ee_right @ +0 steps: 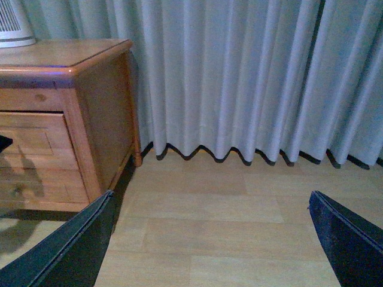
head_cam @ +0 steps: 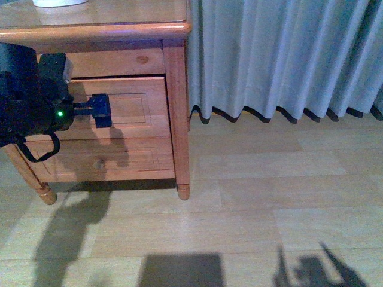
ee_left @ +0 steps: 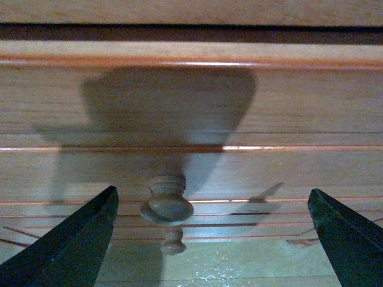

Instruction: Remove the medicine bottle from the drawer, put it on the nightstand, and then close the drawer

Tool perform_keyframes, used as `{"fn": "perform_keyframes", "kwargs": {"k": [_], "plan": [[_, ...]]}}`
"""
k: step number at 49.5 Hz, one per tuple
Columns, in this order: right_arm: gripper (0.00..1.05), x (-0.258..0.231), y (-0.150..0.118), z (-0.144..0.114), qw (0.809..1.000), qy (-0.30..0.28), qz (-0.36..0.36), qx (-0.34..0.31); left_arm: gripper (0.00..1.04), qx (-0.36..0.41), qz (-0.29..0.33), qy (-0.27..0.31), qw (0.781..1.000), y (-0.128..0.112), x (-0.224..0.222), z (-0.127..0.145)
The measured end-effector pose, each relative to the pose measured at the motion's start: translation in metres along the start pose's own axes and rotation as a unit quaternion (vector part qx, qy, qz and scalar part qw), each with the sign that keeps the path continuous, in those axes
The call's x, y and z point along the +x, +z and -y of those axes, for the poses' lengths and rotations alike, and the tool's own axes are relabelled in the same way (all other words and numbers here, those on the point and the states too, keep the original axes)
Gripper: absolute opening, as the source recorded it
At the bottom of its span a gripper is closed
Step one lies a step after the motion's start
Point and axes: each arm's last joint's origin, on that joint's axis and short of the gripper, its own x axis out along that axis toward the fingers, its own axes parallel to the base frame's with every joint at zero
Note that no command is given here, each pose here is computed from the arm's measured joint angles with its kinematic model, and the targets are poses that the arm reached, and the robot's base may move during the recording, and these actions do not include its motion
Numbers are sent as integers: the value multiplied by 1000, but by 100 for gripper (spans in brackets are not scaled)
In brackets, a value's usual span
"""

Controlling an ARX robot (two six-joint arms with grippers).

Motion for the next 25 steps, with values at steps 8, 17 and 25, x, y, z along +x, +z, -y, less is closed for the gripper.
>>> {"fn": "perform_keyframes", "kwargs": {"k": [8,17,25], "plan": [[98,0,0,0,1000,0,0,0,98,0,4,-3,1000,0,1,-2],[98,0,0,0,1000,0,0,0,82,-2,7,-2,1000,-2,2,-4],[98,0,0,0,1000,0,0,0,54,-7,6,2,1000,-4,3,-7]]}}
